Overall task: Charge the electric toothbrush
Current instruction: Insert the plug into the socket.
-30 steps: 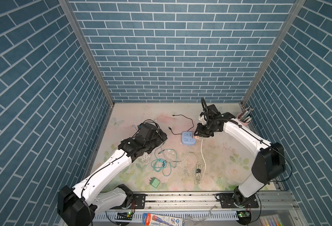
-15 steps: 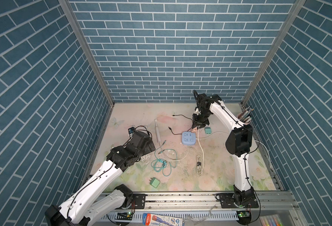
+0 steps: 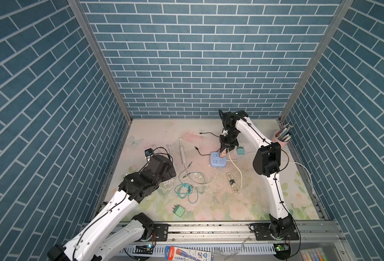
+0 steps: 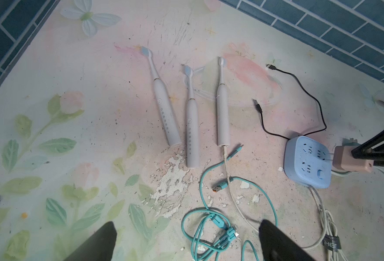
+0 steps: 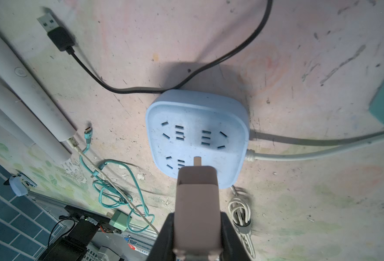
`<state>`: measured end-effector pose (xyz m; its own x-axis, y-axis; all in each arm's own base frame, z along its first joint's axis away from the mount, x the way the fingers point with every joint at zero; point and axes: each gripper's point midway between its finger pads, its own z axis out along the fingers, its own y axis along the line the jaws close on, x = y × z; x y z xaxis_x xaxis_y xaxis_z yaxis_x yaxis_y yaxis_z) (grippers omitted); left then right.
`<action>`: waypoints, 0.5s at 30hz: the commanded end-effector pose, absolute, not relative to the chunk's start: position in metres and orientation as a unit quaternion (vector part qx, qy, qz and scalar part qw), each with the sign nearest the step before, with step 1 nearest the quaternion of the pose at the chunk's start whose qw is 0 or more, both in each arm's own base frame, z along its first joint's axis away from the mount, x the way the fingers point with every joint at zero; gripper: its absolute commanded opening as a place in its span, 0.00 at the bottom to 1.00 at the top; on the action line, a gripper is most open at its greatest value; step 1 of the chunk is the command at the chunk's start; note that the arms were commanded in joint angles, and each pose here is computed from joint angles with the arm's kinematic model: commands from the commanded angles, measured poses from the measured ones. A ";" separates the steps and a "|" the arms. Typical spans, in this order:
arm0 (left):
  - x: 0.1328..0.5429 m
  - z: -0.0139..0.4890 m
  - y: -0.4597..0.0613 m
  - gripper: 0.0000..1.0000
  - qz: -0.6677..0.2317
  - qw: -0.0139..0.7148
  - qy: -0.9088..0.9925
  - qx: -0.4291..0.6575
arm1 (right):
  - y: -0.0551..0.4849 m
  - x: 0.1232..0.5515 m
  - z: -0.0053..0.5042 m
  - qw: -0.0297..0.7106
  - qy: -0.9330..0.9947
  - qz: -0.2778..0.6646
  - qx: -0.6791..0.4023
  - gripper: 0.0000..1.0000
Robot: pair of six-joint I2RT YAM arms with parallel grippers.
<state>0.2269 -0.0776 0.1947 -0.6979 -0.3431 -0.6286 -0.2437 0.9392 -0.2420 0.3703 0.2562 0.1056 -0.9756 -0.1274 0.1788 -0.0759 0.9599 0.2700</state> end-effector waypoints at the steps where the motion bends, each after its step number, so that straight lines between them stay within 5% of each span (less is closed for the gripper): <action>1: 0.224 0.188 -0.072 0.99 -0.056 0.349 0.922 -0.157 | 0.248 0.363 0.093 0.124 -0.986 -0.098 0.053 0.00; 15: 0.223 0.188 -0.072 1.00 -0.061 0.351 0.920 -0.163 | 0.239 0.372 0.075 0.123 -0.990 -0.055 0.044 0.00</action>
<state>0.2249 -0.0763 0.1925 -0.6977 -0.3442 -0.6283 -0.2445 0.9388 -0.2428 0.3787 0.2496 0.0937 -0.9770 -0.1225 0.1745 -0.0885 0.9776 0.1909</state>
